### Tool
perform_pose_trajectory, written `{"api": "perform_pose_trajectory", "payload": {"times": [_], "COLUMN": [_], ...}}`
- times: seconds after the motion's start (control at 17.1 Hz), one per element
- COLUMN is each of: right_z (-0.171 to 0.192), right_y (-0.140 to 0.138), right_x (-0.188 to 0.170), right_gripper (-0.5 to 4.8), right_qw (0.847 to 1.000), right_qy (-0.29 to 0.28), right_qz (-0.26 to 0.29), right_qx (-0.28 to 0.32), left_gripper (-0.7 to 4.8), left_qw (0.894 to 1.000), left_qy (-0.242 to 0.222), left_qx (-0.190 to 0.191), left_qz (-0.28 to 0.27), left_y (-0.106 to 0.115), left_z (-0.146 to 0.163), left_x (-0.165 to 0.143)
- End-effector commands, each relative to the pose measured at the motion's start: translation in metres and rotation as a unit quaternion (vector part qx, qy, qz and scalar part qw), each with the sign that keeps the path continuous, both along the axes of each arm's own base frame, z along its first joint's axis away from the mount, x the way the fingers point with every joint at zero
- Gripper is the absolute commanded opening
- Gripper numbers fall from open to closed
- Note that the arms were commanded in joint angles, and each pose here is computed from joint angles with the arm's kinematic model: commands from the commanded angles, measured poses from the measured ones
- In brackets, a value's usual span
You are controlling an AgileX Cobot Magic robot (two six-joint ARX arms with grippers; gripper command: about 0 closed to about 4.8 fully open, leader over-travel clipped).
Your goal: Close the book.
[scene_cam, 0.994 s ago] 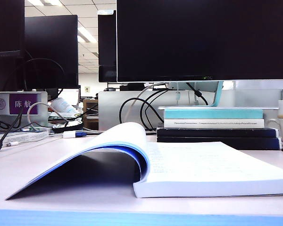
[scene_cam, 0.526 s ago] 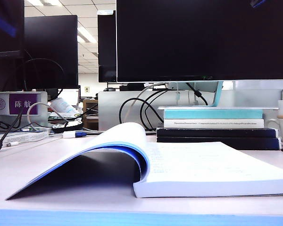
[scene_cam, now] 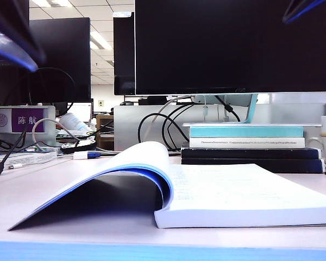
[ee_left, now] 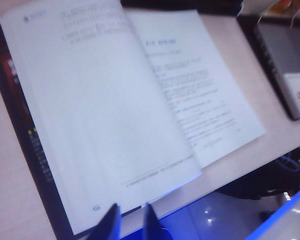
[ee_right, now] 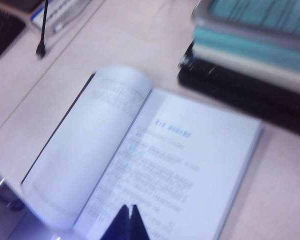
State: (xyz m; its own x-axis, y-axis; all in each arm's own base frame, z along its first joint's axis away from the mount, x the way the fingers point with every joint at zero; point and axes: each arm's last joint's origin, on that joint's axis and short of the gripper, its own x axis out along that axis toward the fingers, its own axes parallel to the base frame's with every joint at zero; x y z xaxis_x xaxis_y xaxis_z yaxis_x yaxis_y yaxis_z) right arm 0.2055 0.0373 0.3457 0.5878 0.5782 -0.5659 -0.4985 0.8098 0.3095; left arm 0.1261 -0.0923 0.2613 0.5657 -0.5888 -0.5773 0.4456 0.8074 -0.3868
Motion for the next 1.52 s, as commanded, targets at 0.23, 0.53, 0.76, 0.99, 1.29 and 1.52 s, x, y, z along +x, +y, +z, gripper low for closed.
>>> {"api": "perform_pose_trajectory", "payload": {"times": [0.23, 0.53, 0.76, 0.99, 1.29, 1.52], "right_z": [-0.012, -0.017, -0.016, -0.015, -0.016, -0.016], "right_y": [0.001, 0.01, 0.025, 0.034, 0.033, 0.033], "right_x": [0.0, 0.0, -0.001, -0.003, -0.003, -0.003], "right_gripper": [-0.02, -0.02, -0.02, -0.02, -0.02, -0.02], "right_qw": [1.0, 0.999, 0.998, 0.996, 0.996, 0.996], "right_qy": [0.014, 0.012, 0.0, -0.005, -0.001, 0.0], "right_qz": [0.011, 0.034, 0.069, 0.088, 0.088, 0.088], "right_qx": [0.004, 0.007, 0.008, 0.008, 0.007, 0.007], "left_gripper": [0.69, 0.14, -0.05, -0.05, -0.05, -0.05], "left_qw": [0.998, 0.994, 0.994, 0.997, 0.994, 0.989], "left_qy": [-0.027, -0.063, -0.064, -0.046, -0.065, -0.067], "left_qx": [-0.017, -0.013, 0.001, -0.001, -0.001, -0.019], "left_qz": [0.054, 0.088, 0.083, 0.063, 0.085, 0.131], "left_y": [-0.031, -0.051, -0.068, -0.096, -0.116, -0.121], "left_z": [-0.034, -0.052, -0.079, -0.103, -0.126, -0.137], "left_x": [-0.027, -0.06, -0.068, -0.064, -0.058, -0.055]}}
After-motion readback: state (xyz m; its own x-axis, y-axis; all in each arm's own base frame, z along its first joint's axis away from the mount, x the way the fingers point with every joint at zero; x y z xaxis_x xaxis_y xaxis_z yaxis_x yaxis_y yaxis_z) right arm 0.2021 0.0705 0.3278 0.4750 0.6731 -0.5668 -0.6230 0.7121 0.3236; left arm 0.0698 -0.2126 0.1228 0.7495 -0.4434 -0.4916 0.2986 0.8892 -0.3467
